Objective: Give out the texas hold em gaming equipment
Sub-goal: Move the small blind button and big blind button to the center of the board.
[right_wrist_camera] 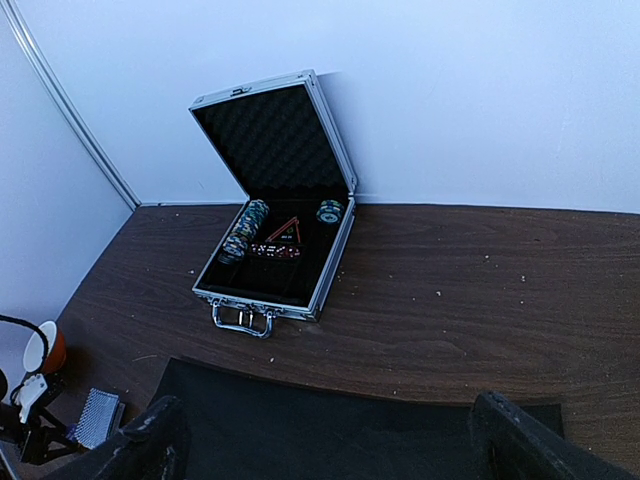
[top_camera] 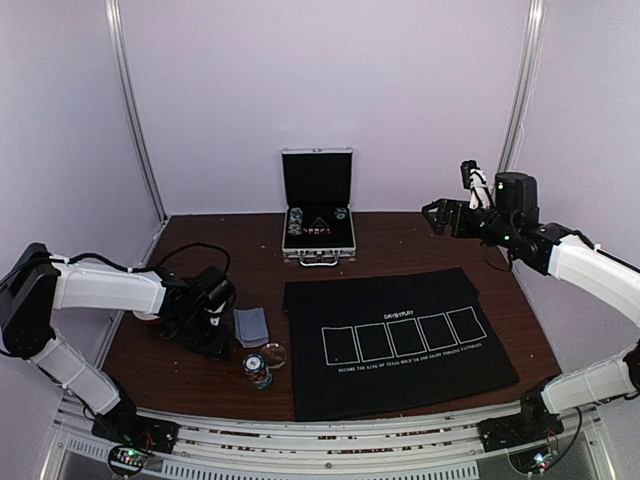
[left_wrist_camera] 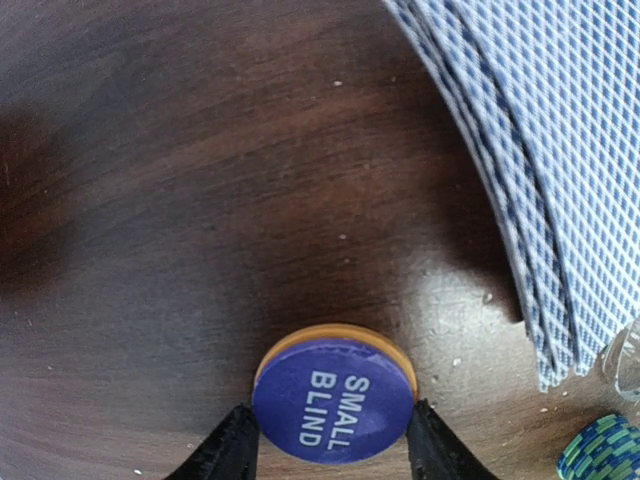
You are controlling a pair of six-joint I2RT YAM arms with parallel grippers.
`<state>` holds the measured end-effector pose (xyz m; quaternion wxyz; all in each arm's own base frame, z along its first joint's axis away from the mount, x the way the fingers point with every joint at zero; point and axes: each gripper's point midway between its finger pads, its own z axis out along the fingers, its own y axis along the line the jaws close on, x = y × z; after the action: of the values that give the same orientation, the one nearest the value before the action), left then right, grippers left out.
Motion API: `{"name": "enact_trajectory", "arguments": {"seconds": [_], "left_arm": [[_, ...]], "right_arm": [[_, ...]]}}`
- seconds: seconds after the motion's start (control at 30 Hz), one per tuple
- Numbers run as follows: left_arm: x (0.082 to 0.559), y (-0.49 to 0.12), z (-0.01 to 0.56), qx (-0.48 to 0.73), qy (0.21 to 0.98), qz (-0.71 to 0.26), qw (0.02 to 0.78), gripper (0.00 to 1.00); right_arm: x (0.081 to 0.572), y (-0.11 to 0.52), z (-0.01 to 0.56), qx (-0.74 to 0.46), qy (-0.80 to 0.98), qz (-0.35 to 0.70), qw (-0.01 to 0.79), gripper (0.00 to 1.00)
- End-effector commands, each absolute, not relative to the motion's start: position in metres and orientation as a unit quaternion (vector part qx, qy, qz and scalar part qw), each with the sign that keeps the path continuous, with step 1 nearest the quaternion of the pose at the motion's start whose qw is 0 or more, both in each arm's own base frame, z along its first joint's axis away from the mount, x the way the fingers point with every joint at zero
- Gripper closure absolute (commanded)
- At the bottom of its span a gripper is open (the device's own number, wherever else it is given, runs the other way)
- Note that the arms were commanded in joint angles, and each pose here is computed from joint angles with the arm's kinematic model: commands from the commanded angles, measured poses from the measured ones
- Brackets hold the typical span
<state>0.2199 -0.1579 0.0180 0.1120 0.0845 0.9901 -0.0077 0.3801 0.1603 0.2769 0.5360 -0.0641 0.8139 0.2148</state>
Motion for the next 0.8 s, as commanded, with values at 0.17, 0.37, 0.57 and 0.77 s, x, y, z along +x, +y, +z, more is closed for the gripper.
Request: {"name": "enact_trajectory", "arguments": {"seconds": [0.17, 0.37, 0.57, 0.77], "left_arm": [[0.226, -0.158, 0.024, 0.074, 0.989, -0.014, 0.126, 0.55], [0.228, -0.159, 0.028, 0.072, 0.988, -0.017, 0.132, 0.67], [0.230, -0.159, 0.031, 0.072, 0.988, -0.015, 0.139, 0.78], [0.233, -0.160, 0.036, 0.065, 0.987, -0.022, 0.146, 0.82]], "right_arm": [[0.379, 0.162, 0.274, -0.062, 0.814, 0.217, 0.535, 0.00], [0.379, 0.162, 0.275, -0.061, 0.814, 0.218, 0.535, 0.00], [0.378, 0.162, 0.277, -0.061, 0.812, 0.220, 0.537, 0.00], [0.378, 0.162, 0.279, -0.060, 0.810, 0.223, 0.539, 0.00]]}}
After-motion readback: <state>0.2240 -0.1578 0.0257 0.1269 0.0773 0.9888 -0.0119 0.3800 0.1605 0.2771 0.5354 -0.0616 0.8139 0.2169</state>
